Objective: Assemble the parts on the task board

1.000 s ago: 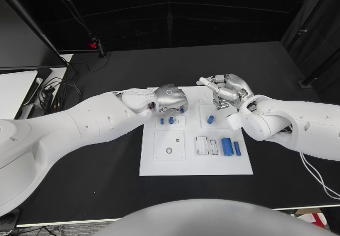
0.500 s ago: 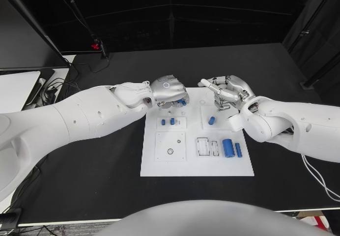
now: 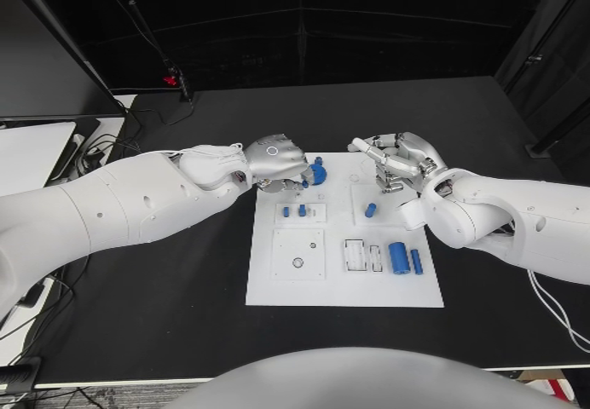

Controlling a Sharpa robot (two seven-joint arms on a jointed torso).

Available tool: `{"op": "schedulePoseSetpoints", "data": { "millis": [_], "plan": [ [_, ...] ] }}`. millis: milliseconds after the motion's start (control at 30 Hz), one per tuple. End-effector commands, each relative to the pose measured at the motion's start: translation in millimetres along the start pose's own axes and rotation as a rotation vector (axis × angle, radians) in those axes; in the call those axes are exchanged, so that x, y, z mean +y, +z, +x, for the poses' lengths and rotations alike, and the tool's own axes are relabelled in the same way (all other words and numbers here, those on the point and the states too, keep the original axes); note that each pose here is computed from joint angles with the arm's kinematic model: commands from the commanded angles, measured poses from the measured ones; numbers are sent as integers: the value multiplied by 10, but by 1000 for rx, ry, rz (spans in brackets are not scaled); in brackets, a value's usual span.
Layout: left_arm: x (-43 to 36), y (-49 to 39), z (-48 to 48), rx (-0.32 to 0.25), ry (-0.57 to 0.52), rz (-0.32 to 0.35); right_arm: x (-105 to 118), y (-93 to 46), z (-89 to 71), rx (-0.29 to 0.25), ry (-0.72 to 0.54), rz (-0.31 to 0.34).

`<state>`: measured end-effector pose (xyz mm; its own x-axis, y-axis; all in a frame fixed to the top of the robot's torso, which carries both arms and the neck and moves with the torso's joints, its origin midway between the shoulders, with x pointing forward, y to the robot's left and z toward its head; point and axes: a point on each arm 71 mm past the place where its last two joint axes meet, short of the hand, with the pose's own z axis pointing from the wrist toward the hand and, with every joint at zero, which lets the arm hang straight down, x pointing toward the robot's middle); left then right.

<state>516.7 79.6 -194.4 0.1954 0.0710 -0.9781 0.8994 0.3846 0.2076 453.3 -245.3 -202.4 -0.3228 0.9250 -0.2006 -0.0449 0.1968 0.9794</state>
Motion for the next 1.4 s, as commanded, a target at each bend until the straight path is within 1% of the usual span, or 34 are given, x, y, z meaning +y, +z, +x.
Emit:
{"op": "schedulePoseSetpoints", "data": {
  "millis": [33,100,200,400,833,1033,1400],
  "plan": [
    [15,-37,26,54,-20,-14,10,0,8,8,4,-4],
    [29,-74,34,62,-23,-19,9,-2,5,8,5,-3],
    [53,-105,54,81,-29,-31,6,-5,-2,8,4,-2],
    [84,-107,80,103,-32,-45,-8,-17,3,10,6,0],
    [119,-111,137,145,-43,-65,-20,-26,2,11,7,3],
    [107,-89,168,159,-49,-59,-22,-26,3,11,7,4],
    [67,-17,199,169,-55,-38,-23,-27,8,15,9,6]
  ]
}}
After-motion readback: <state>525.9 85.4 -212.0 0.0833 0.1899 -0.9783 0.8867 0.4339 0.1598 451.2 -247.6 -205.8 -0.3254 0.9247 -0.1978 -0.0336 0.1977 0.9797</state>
